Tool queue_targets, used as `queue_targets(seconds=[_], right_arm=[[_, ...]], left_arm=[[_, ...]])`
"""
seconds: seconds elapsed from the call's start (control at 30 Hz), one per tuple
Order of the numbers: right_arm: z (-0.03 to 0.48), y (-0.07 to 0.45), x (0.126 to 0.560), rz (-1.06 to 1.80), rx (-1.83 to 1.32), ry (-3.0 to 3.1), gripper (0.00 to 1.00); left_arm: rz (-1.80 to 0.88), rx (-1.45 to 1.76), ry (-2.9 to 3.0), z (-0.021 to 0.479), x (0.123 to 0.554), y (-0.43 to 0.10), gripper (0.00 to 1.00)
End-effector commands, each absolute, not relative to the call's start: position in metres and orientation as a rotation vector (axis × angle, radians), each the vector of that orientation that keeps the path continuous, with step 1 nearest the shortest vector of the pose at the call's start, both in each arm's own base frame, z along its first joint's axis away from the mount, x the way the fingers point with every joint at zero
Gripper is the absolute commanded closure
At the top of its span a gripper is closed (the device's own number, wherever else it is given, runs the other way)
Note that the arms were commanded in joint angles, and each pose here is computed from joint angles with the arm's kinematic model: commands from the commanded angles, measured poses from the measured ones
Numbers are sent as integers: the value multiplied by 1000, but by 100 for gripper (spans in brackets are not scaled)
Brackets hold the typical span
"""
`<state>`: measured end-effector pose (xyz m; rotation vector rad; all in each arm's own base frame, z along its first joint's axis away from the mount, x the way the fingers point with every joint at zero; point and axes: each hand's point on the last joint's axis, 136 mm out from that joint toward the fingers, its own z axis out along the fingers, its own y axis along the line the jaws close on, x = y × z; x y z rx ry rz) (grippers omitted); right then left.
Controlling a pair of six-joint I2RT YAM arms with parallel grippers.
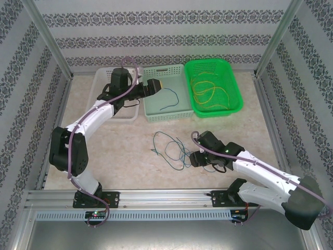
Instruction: Untangle the cables
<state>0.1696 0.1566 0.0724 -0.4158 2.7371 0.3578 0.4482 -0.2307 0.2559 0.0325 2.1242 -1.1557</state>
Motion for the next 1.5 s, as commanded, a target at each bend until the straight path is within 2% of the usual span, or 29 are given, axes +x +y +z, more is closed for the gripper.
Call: queue_targets(seconds=[0.0,0.13,0.2,0.23,0.33,0.4,0.6,1.17,1.47], right_arm=[[77,155,176,285,-438,2729,47],[70,160,178,264,-495,2756,47],[67,162,180,243,-518,2773,51],[66,162,182,232,-517,2777,54],[73,164,186,238,-504,2761,77],[85,166,190,262,-482,2721,87],[156,170,207,369,-397,2518,100],[378,186,284,500,-373,2096,100],[460,198,328,608,-314,1881,100]], left_arm=[[-1155,60,2121,259,440,-225,0],[-1150,54,2119,259,437,-222,0],[-1146,44,2115,260,437,-219,0],[-1147,42,2116,259,436,-218,0],[-1135,40,2116,260,434,-215,0],[-1119,40,2127,258,433,-213,0],[-1109,45,2154,249,428,-212,0],[-1081,33,2188,232,419,-208,0],[-1041,8,2205,223,414,-201,0]])
